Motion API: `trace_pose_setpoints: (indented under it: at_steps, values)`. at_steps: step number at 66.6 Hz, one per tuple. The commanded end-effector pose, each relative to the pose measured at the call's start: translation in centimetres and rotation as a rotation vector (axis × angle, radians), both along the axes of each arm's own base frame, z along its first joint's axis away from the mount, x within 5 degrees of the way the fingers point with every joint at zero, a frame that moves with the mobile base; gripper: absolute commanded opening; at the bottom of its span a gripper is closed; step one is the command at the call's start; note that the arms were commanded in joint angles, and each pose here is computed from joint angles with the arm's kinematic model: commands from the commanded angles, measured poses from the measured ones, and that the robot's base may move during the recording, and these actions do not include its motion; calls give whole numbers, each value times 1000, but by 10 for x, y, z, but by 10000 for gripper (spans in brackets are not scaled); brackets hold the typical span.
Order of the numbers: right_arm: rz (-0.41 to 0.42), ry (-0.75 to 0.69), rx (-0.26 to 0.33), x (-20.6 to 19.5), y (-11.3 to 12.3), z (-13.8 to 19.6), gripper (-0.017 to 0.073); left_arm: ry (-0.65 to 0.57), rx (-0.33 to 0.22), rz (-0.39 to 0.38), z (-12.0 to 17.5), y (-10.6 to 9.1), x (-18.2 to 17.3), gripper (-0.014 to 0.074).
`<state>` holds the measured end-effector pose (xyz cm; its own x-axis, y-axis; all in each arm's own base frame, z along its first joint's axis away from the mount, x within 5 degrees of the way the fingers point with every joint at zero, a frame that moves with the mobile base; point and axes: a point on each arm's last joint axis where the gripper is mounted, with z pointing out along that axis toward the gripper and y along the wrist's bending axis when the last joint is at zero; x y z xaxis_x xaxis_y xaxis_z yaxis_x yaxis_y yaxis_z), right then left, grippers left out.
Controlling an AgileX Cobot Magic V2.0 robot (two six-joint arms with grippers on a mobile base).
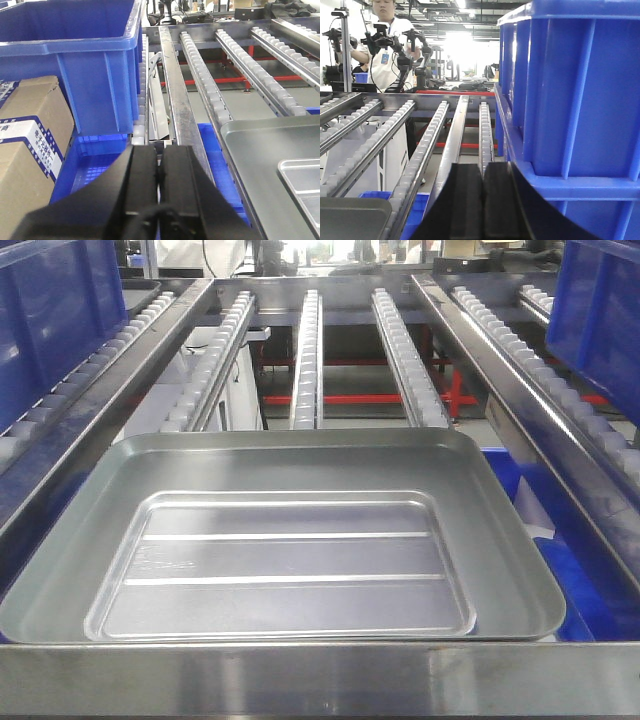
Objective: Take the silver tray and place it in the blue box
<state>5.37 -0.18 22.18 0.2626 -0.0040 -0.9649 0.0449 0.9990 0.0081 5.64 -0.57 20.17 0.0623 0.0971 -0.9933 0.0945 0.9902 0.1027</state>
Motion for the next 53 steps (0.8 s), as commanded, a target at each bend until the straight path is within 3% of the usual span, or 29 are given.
trace_pose_setpoints:
  at_steps: [1,33,41,46,53]
  values:
    - [-1,-127,-28,-6,1,15,56,-88,-12,5,4,1,-1,0]
    - [-1,-129,-28,-6,1,15,56,-105,-14,6,5,1,-1,0]
    - [13,-117,0,-6,1,15,56,-125,-67,7,8,1,-2,0]
    - [39,-33,-4,-4,2,19,56,-127,-79,-1,16,1,-3,0]
    - [87,168,-6,1,4,24,56,9,-73,-46,30,-2,-5,0]
